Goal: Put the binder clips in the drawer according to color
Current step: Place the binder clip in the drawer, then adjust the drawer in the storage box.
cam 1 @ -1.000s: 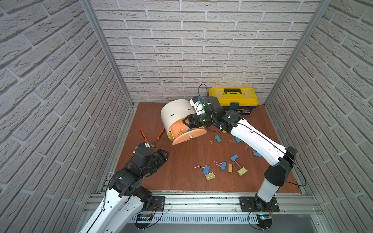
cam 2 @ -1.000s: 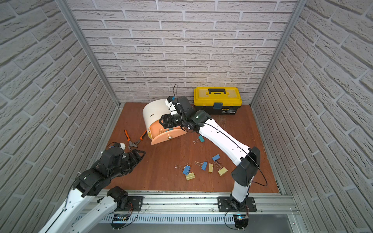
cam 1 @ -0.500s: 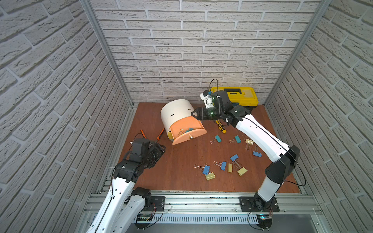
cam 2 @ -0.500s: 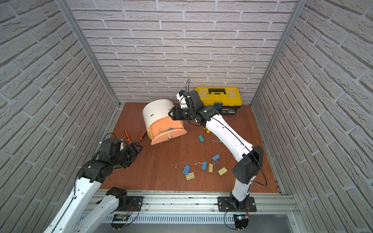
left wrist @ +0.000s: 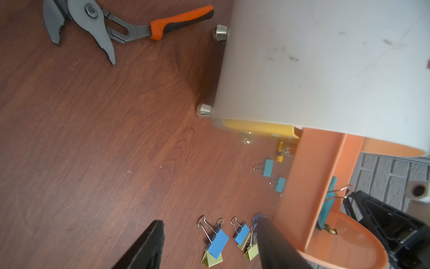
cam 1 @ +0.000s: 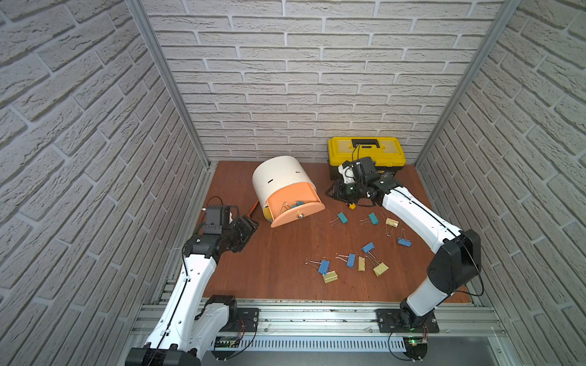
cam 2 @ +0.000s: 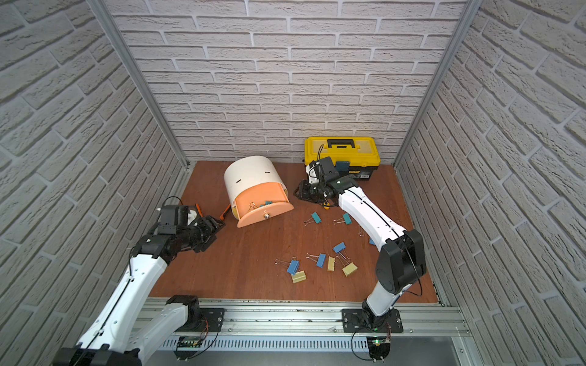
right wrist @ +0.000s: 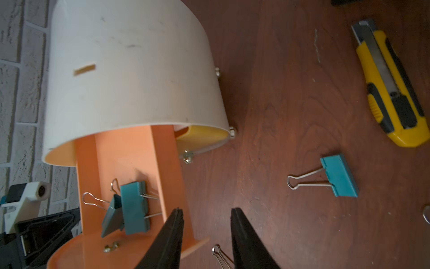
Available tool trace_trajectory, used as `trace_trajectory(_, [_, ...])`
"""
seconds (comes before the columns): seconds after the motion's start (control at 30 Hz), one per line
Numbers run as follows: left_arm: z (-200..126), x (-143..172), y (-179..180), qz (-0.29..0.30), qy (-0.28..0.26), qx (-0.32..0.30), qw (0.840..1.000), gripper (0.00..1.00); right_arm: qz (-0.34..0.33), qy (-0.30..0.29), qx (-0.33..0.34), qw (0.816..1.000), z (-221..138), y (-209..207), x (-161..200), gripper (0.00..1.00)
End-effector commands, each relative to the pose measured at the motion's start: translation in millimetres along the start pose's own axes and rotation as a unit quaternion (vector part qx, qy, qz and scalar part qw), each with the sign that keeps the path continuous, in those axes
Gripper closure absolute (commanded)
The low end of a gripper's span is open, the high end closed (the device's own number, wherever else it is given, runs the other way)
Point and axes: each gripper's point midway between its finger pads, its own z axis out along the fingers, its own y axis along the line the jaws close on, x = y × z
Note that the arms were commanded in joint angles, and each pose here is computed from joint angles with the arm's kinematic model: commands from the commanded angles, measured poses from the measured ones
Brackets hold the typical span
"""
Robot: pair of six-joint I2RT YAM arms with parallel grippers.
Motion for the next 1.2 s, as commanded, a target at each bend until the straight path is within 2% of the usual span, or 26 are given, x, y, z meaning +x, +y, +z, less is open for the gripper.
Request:
trace_trajectory(0.0, [4, -3, -8, 0.017, 0.004, 0.022, 1.0, 0.32, -0.001, -0.021, -0.031, 0.999, -21, 8, 6, 0.66])
trace_trajectory(0.33, [15, -7, -9, 0.017, 0.013, 0.02, 1.0, 0.32, 0.013, 0.01, -0.053, 0.998, -18, 5, 50, 0.69])
trace_trajectory(0.87, [31, -28, -28, 0.026, 0.012, 0.028, 0.999, 0.32, 0.003, 0.013, -0.086, 0.996, 1, 46, 39, 0.69])
trace_trajectory(1.17, [33, -28, -28, 0.026, 0.014, 0.027, 0.999, 0.32, 0.005, 0.016, -0.1, 0.995, 9, 62, 39, 0.69])
